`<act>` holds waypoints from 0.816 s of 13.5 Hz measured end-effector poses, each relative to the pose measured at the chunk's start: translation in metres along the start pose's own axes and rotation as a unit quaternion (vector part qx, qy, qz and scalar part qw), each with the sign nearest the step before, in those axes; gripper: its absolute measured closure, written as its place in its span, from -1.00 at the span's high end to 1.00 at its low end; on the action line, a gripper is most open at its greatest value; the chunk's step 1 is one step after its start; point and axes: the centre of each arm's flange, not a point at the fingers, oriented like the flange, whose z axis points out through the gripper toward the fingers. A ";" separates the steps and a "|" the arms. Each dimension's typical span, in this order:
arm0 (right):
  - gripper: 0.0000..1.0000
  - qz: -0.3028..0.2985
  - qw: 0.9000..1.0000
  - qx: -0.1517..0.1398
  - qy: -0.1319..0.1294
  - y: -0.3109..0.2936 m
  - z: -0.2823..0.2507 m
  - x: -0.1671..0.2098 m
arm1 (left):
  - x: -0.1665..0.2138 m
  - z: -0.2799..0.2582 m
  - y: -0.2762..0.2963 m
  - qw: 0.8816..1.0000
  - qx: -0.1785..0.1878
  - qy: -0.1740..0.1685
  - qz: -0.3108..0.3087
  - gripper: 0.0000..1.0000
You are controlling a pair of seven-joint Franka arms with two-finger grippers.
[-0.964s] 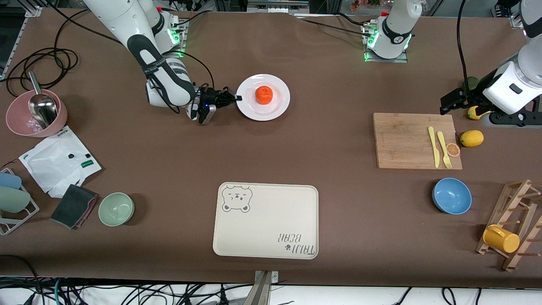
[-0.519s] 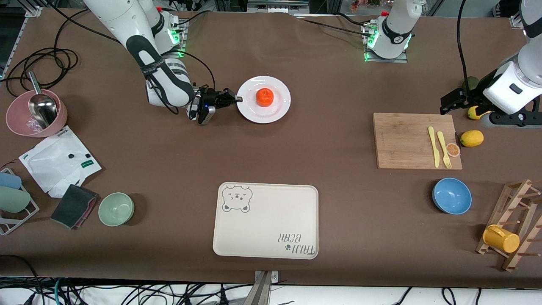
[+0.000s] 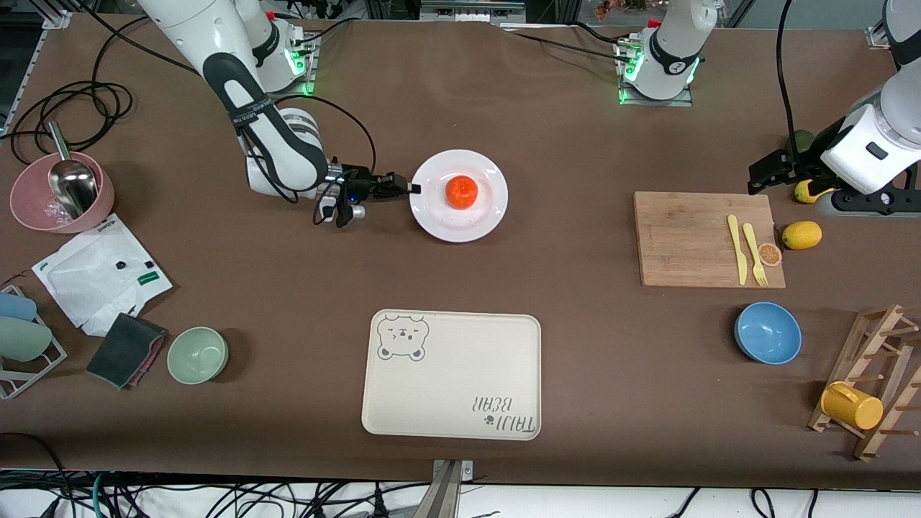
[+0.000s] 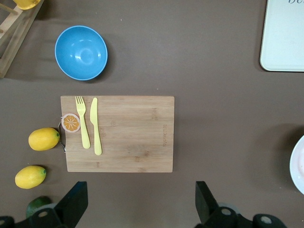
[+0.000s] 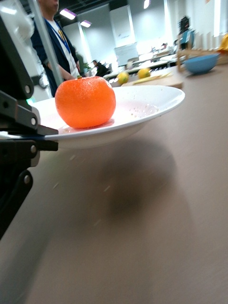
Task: Place orange and plate with both arms
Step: 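Slide the plate with the right gripper onto the bear tray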
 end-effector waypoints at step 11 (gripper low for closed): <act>-0.92 0.030 0.998 0.031 0.052 -0.040 -0.034 0.159 | 0.000 0.000 0.000 1.000 0.000 0.000 0.000 1.00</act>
